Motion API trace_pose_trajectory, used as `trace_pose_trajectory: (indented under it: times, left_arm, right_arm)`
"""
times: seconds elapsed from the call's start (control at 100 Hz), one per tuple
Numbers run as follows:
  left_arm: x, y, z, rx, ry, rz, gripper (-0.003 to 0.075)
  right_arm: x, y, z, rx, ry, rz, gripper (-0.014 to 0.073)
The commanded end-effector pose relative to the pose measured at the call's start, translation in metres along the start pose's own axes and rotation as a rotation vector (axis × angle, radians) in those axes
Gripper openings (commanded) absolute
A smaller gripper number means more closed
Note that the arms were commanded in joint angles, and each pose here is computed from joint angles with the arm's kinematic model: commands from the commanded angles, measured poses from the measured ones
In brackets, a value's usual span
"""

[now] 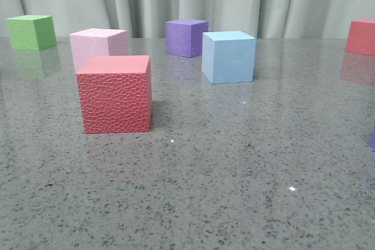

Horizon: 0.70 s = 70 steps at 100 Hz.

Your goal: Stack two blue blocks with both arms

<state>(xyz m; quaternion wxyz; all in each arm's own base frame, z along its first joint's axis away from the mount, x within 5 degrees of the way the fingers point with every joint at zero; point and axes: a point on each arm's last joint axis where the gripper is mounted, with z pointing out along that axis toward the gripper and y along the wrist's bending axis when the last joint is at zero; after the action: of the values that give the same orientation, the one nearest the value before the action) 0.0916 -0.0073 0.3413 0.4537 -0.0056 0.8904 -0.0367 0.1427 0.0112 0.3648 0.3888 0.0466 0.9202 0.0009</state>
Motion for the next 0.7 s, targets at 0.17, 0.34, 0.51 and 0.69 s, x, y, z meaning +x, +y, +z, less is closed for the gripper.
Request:
trace_pose_trajectory:
  times: [0.17,0.34,0.51,0.69]
  left_arm:
    - [-0.015,-0.002,-0.005,0.016,-0.09,-0.005,0.0681]
    - [-0.017,-0.002,-0.006,0.019,-0.11,-0.007,0.0681]
    - [-0.023,-0.003,-0.007,0.027,-0.174,-0.007,0.0681]
    - [-0.04,-0.005,0.0,0.031,-0.177,-0.054,0.0647]
  right_arm:
    - [0.001,-0.006,-0.02,0.0,-0.122,-0.014,0.061]
    - [0.001,-0.006,-0.02,0.0,-0.121,-0.014,0.061]
    - [0.001,-0.006,-0.02,0.0,-0.121,-0.014,0.061]
    - [0.001,-0.006,-0.02,0.0,-0.122,-0.014,0.061]
